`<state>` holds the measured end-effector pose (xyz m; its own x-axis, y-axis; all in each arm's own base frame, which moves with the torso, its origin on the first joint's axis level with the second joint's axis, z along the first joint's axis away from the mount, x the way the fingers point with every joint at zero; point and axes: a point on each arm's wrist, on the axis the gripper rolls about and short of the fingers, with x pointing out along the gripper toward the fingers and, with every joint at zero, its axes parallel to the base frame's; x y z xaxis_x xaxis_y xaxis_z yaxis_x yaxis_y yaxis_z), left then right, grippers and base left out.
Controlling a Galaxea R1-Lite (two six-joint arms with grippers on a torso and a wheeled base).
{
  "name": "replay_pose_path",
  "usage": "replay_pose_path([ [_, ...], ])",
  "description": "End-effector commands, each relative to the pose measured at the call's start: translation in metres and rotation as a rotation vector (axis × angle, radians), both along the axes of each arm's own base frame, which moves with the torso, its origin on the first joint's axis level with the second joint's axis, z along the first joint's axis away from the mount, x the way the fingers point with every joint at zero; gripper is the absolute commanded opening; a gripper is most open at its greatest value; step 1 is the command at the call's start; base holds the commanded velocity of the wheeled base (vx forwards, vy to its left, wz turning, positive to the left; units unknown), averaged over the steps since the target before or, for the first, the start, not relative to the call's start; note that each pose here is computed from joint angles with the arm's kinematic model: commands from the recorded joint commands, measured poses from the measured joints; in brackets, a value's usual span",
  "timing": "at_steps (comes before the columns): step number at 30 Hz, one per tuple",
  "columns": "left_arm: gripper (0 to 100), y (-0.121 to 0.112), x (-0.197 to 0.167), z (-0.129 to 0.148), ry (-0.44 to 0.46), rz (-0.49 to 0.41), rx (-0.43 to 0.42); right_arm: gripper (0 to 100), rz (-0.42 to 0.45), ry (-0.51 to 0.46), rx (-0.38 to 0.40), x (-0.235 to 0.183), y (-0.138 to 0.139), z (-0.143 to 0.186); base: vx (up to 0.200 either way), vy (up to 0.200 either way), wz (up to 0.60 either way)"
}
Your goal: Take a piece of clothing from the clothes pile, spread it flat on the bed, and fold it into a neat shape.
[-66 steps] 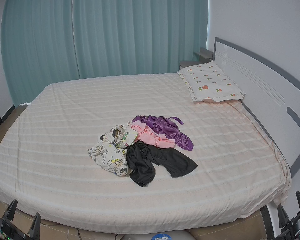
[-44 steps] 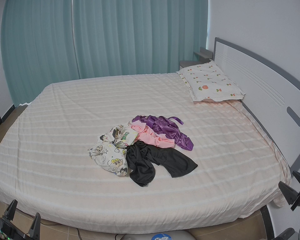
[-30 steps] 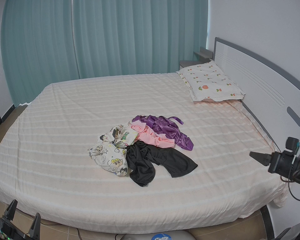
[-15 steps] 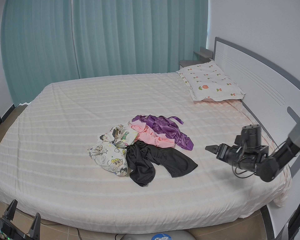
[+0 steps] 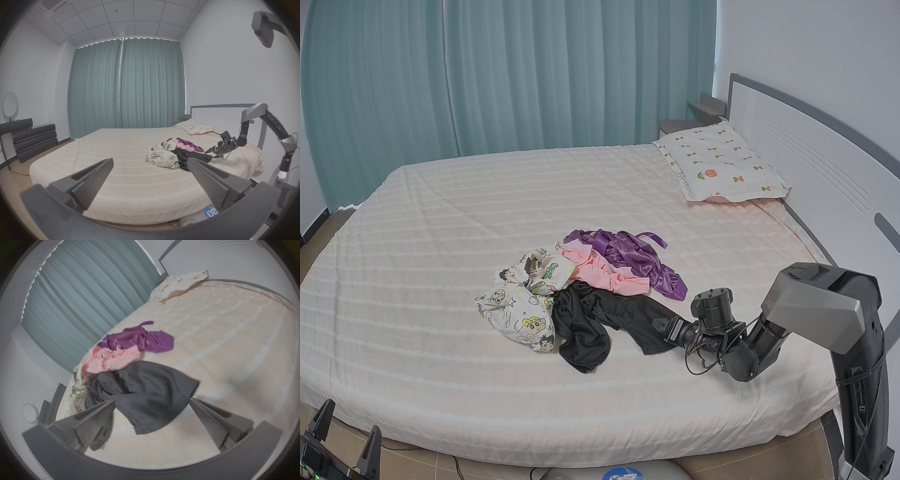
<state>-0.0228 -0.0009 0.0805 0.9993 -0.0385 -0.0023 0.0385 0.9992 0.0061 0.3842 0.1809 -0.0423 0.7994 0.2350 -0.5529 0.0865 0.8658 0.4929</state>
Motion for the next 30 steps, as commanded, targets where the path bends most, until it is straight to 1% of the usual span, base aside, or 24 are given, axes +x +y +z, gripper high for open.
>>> replay_pose_path([
  [1, 100, 0.0, 0.001, -0.004, 0.01, 0.0, 0.0, 100, -0.011, 0.022, -0.019, 0.011, 0.005, -0.017, 0.0, 0.0, 0.0],
  [10, 100, 0.0, 0.001, -0.004, 0.01, 0.0, 0.001, 100, -0.003, 0.038, -0.036, 0.025, 0.018, -0.021, 0.0, 0.0, 0.0],
  [12, 100, 0.0, 0.001, -0.004, 0.01, 0.0, 0.001, 100, 0.003, 0.027, -0.03, 0.027, 0.022, -0.019, 0.0, 0.0, 0.0],
  [13, 100, 0.0, 0.001, -0.004, 0.01, 0.0, 0.001, 0, 0.003, 0.03, -0.032, 0.028, 0.022, -0.02, 0.0, 0.0, 0.0],
  [20, 100, 0.0, 0.001, -0.004, 0.01, 0.0, 0.001, 0, -0.005, 0.018, -0.03, 0.028, 0.025, -0.019, 0.0, 0.0, 0.0],
  [23, 100, 0.0, 0.001, -0.004, 0.008, 0.0, 0.001, 0, -0.059, 0.011, -0.042, 0.025, 0.022, -0.02, 0.0, 0.0, 0.0],
  [25, 100, 0.0, 0.0, -0.004, 0.008, 0.002, 0.002, 0, -0.115, 0.005, -0.024, 0.023, 0.02, -0.019, 0.0, 0.0, 0.0],
  [27, 100, 0.0, 0.0, -0.004, 0.008, 0.002, 0.002, 0, -0.123, 0.001, -0.018, 0.022, 0.019, -0.018, 0.0, 0.0, 0.0],
  [28, 100, 0.0, 0.0, -0.004, 0.005, 0.002, 0.003, 0, -0.156, -0.025, 0.037, 0.018, 0.014, -0.006, 0.0, 0.0, 0.0],
  [29, 100, 0.0, 0.0, -0.003, -0.002, 0.002, 0.0, 0, -0.166, -0.031, 0.056, 0.014, 0.012, -0.002, 0.0, 0.0, 0.0],
  [30, 100, 0.0, -0.001, 0.006, -0.035, -0.002, -0.017, 0, -0.174, -0.035, 0.072, 0.009, 0.009, 0.003, 0.0, 0.0, 0.0],
])
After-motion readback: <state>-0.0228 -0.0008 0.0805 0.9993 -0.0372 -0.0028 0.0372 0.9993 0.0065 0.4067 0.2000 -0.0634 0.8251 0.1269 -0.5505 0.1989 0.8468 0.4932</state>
